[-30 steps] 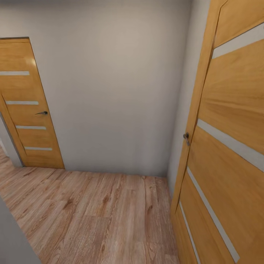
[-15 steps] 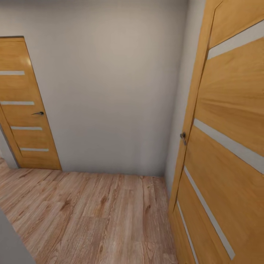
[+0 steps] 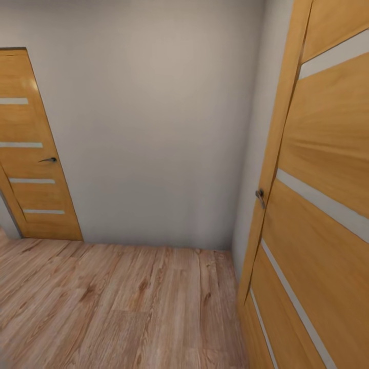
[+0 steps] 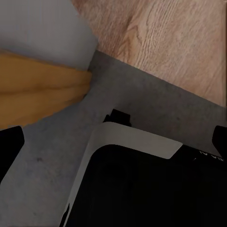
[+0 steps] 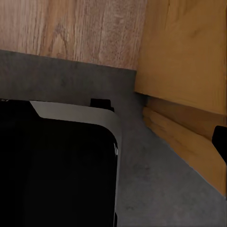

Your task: Move the two storage containers from the living room to the garage. In the garage, place one container on the floor and stack the other container on top of it (either order is fine).

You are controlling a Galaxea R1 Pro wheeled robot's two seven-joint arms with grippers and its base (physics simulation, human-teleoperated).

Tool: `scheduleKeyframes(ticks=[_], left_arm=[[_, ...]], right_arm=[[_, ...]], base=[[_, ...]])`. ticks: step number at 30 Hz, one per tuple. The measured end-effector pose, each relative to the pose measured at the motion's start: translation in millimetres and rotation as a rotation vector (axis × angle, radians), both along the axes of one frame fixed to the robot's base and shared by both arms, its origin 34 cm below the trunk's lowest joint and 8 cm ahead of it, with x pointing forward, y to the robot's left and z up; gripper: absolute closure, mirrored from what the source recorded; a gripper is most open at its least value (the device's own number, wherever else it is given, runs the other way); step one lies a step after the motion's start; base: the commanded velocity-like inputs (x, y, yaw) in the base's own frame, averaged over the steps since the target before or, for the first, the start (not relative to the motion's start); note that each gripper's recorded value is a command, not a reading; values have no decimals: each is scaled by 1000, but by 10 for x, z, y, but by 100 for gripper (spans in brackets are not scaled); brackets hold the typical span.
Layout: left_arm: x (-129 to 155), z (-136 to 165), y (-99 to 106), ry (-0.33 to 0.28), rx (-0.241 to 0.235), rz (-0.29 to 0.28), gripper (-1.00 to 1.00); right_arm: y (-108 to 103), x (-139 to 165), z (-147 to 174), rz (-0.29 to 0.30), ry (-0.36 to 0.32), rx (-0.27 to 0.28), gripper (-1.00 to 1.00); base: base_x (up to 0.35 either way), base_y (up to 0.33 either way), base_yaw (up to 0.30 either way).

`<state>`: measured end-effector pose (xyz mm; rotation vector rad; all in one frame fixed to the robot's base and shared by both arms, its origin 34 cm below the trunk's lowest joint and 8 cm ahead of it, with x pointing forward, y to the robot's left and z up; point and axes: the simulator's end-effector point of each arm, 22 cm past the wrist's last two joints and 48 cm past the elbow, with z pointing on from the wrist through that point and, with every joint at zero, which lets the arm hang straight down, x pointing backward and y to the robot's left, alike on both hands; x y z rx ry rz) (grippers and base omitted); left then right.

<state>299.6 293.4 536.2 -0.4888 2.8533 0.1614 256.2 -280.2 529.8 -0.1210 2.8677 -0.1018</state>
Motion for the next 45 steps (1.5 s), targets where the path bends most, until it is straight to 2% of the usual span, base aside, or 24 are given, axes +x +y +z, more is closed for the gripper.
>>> scheduleKeyframes(ticks=[45], left_arm=[[0, 0, 1, 0, 0, 0, -100]], right_arm=[[0, -3, -1, 2, 1, 0, -100]], base=[[314, 0, 0]])
